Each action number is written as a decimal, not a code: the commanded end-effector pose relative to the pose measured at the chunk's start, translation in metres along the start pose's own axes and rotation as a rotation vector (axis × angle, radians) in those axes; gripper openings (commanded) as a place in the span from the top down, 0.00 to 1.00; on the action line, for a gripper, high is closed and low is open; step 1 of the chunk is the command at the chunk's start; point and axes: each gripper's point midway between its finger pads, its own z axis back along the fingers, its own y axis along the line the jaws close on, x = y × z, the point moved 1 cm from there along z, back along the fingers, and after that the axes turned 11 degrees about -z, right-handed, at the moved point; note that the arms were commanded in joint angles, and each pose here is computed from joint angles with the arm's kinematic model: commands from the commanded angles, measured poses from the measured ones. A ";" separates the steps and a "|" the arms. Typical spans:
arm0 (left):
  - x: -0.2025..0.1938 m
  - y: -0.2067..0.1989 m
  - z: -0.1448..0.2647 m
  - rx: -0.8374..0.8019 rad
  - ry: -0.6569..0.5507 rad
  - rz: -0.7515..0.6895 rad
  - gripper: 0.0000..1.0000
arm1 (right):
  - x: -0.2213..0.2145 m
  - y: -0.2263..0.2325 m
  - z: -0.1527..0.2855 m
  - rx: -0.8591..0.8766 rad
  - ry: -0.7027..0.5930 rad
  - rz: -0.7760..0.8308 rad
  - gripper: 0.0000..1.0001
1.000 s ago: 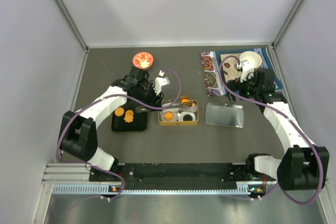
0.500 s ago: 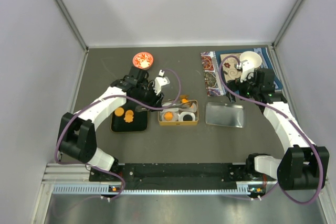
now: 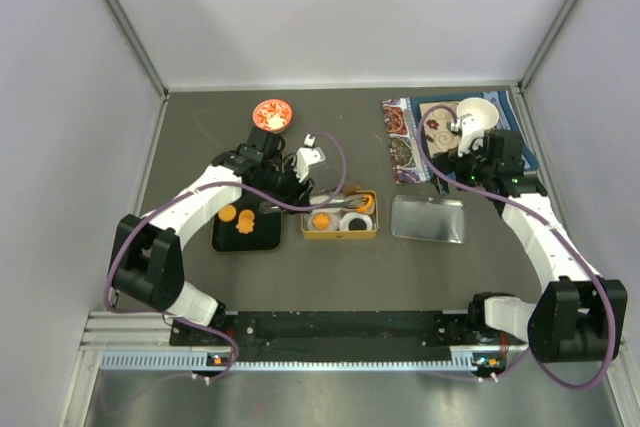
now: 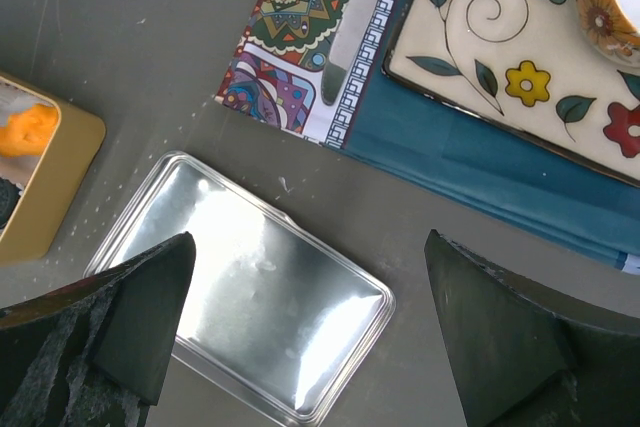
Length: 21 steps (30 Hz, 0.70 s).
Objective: Pack the cookies
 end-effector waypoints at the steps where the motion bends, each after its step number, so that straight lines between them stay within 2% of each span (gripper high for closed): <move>1: 0.015 -0.002 0.005 0.000 -0.050 -0.037 0.49 | 0.027 -0.003 0.005 0.000 -0.061 0.028 0.01; 11: 0.016 -0.002 0.011 0.034 -0.055 -0.044 0.49 | 0.026 -0.002 0.004 0.003 -0.058 0.027 0.01; 21: 0.032 -0.001 0.043 0.156 -0.092 -0.069 0.48 | 0.026 -0.001 0.005 0.009 -0.060 0.028 0.01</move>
